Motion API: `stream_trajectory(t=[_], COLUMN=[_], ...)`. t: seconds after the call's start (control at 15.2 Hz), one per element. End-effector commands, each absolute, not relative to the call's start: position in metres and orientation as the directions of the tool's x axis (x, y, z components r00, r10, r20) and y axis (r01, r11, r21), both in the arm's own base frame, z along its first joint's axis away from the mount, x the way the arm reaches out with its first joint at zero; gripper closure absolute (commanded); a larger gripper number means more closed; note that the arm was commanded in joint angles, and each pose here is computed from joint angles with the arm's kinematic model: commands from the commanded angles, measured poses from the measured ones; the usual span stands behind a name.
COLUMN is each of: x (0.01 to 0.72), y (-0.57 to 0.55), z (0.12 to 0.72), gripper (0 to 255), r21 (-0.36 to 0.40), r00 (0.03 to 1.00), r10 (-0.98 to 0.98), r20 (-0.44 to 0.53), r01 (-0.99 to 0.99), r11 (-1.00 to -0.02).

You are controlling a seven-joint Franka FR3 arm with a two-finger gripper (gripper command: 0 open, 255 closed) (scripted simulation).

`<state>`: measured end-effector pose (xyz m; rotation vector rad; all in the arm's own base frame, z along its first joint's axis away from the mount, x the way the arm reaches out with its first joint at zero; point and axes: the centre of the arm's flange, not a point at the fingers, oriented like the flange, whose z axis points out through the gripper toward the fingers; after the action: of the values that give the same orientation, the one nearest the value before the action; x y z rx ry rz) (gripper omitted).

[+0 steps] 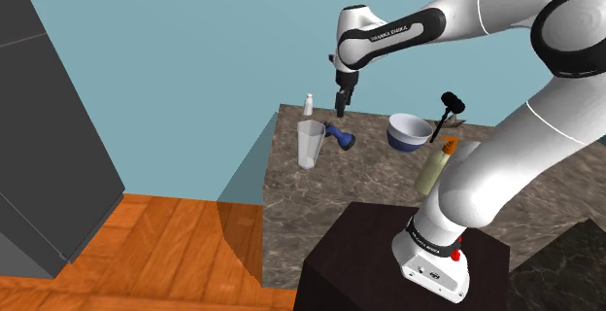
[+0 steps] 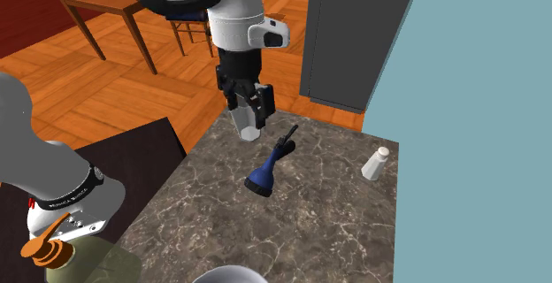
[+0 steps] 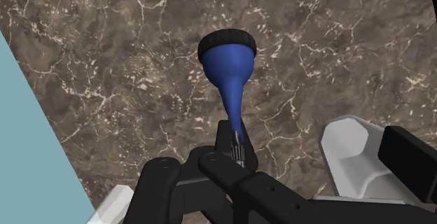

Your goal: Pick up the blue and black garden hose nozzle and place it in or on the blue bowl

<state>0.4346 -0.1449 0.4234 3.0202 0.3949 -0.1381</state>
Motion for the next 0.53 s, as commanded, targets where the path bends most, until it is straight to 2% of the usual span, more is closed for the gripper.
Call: stream_trajectory(t=[0.0, 0.46], x=[0.452, 0.499], y=[-0.152, -0.174], z=[0.401, 0.337], gripper=[0, 0], r21=[0.079, 0.072], r00=[0.953, 0.917], r10=[0.284, 0.377], r20=[-0.109, -0.131], r01=[0.293, 0.388], r11=[-0.953, -0.919])
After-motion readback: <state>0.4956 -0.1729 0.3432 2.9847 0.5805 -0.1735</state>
